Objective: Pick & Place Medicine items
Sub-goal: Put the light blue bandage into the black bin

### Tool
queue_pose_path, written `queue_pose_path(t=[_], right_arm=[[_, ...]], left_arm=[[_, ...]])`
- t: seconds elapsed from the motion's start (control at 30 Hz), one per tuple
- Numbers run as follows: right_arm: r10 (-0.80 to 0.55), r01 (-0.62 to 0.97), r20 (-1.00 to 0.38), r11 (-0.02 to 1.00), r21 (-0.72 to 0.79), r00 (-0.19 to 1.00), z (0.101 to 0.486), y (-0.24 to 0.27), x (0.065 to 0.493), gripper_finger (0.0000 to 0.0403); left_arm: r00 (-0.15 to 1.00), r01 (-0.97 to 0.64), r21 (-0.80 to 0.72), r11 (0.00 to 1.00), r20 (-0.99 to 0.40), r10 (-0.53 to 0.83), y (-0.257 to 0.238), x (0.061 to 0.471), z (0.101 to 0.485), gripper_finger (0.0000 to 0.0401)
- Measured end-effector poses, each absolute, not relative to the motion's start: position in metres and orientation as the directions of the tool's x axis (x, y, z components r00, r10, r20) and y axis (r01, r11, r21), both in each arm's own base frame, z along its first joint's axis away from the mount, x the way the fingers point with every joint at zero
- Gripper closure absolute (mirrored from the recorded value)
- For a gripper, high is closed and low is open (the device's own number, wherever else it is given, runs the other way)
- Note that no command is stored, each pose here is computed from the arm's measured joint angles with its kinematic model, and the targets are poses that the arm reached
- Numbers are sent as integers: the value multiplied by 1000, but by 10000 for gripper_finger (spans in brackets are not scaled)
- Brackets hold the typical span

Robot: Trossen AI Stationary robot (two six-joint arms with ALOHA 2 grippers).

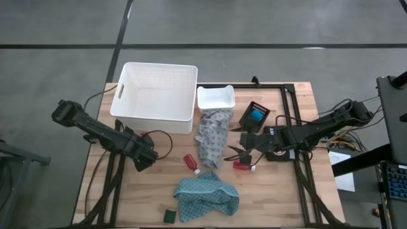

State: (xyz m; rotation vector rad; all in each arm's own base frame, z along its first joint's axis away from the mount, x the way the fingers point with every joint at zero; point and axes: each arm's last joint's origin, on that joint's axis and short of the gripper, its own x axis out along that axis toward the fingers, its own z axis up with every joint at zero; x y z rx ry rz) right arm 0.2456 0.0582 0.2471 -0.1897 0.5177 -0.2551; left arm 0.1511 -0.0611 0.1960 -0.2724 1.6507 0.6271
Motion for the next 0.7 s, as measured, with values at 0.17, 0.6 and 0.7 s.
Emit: queue_pose_path(t=[0.17, 0.6, 0.7], right_arm=[[-287, 192, -463, 951, -242, 839, 247, 58, 246, 83], [-287, 192, -463, 951, -242, 839, 247, 58, 246, 83], [-287, 192, -463, 951, -242, 839, 247, 58, 246, 83]], left_arm=[[-186, -529, 246, 812, -967, 172, -61, 151, 196, 177], [-165, -535, 258, 804, -966, 200, -58, 147, 171, 191], [-178, -512, 243, 824, -968, 174, -59, 147, 172, 192]])
